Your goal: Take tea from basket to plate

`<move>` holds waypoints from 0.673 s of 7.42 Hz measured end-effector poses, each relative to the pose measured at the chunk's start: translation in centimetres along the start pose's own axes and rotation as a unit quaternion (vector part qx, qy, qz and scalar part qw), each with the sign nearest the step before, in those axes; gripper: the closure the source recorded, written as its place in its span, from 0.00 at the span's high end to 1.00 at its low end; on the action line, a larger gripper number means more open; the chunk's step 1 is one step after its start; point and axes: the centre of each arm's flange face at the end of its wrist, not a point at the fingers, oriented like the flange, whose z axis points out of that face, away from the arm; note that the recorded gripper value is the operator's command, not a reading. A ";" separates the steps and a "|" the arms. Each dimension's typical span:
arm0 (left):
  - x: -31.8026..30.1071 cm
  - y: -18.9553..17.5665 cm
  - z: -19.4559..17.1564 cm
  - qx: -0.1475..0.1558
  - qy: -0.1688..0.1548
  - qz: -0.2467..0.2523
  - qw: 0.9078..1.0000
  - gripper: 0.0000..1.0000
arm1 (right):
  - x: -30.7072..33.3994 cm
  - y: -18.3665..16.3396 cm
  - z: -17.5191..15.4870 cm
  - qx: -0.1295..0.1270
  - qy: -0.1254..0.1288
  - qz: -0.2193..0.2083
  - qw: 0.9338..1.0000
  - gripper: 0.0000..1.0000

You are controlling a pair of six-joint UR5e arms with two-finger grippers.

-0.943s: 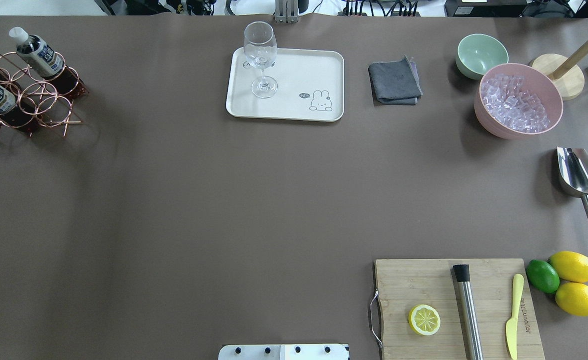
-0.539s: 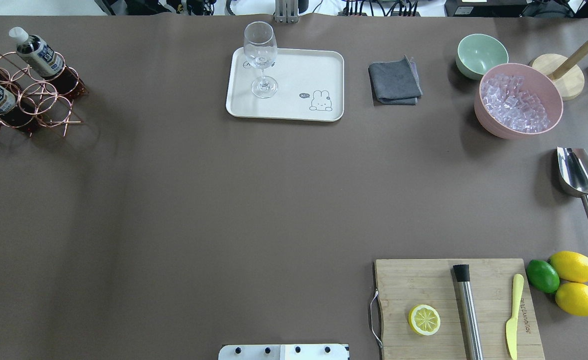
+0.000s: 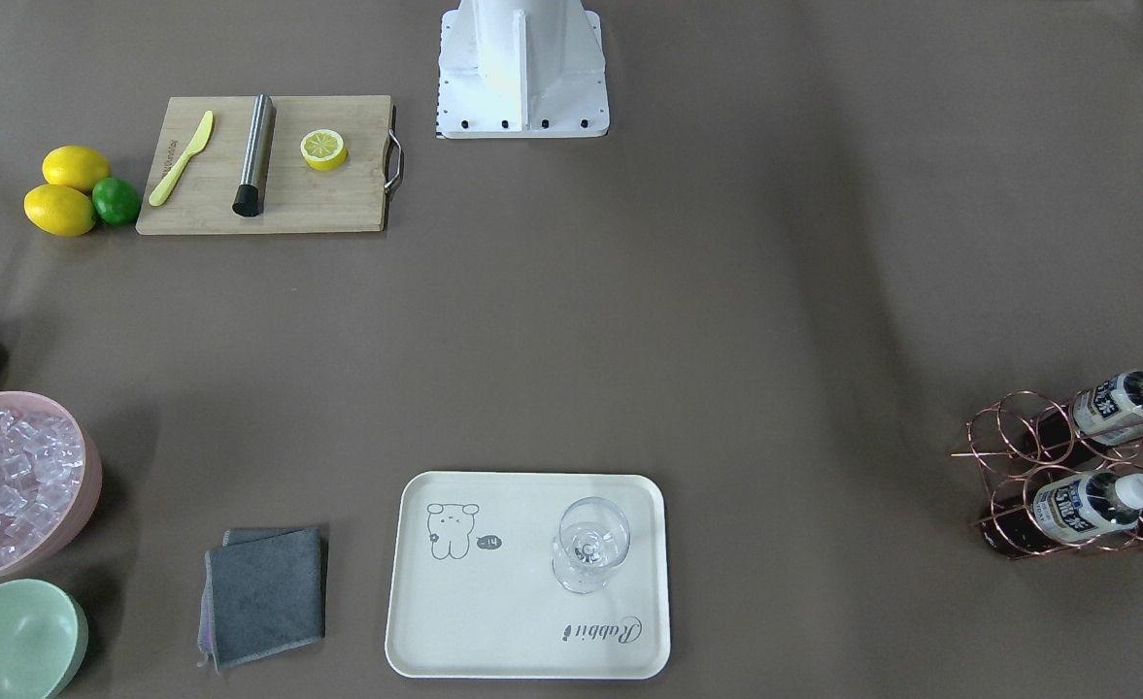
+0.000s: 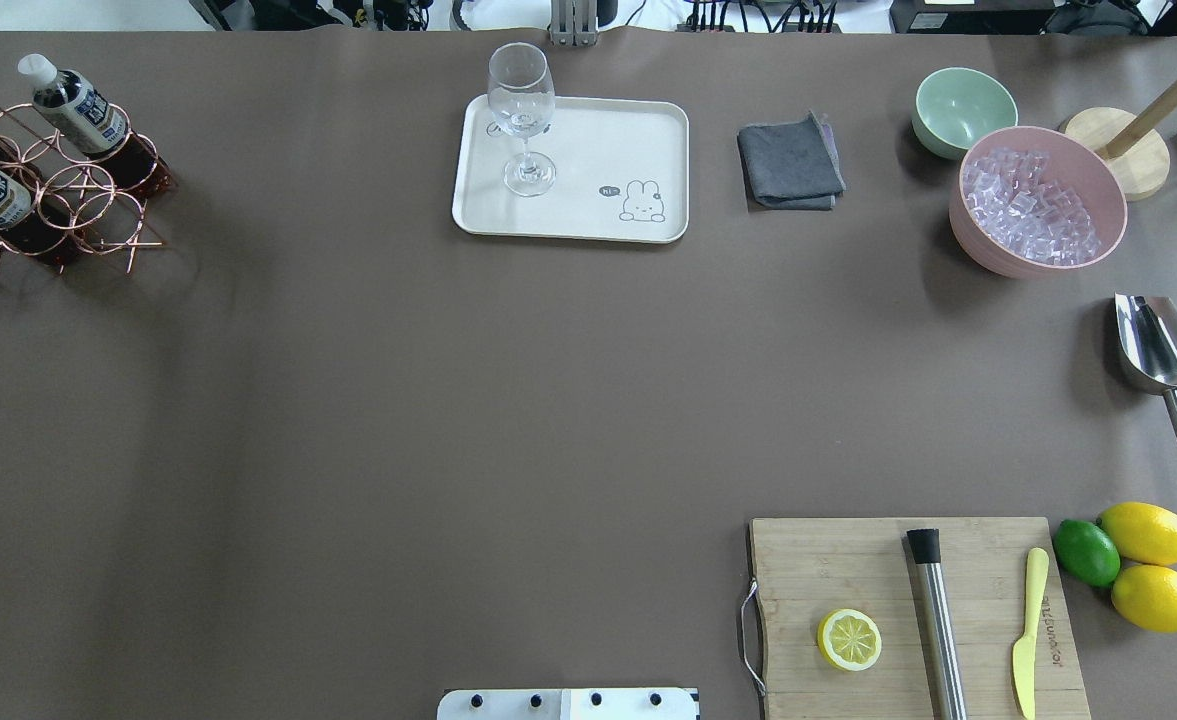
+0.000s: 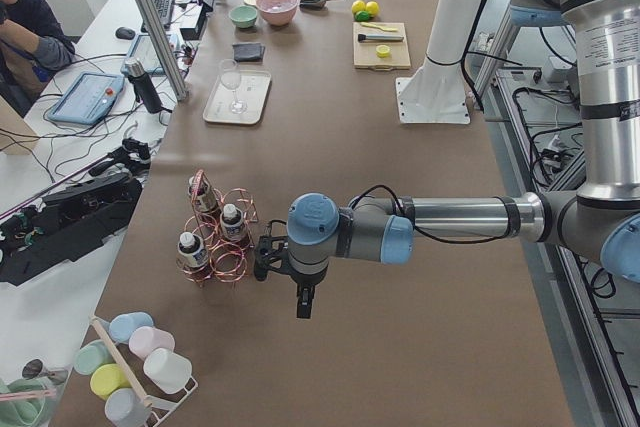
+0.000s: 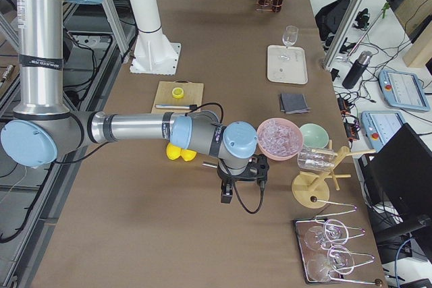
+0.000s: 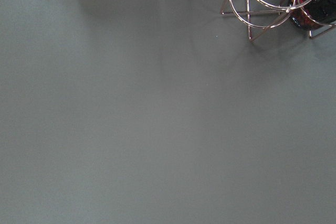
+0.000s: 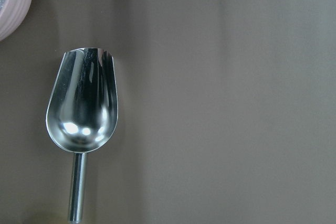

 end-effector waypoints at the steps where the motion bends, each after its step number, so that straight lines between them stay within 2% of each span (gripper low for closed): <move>1: -0.2 0.1 0.0 0.001 0.000 0.000 1.000 0.98 | 0.0 0.0 0.0 0.000 0.000 0.000 1.000 1.00; 3: -1.2 0.4 1.1 -0.010 0.004 -0.013 1.000 0.98 | 0.0 0.0 0.0 0.000 0.000 -0.001 1.000 1.00; 5: -1.2 0.4 1.4 -0.013 0.023 -0.017 1.000 0.98 | 0.0 0.0 0.0 0.000 0.000 0.000 1.000 1.00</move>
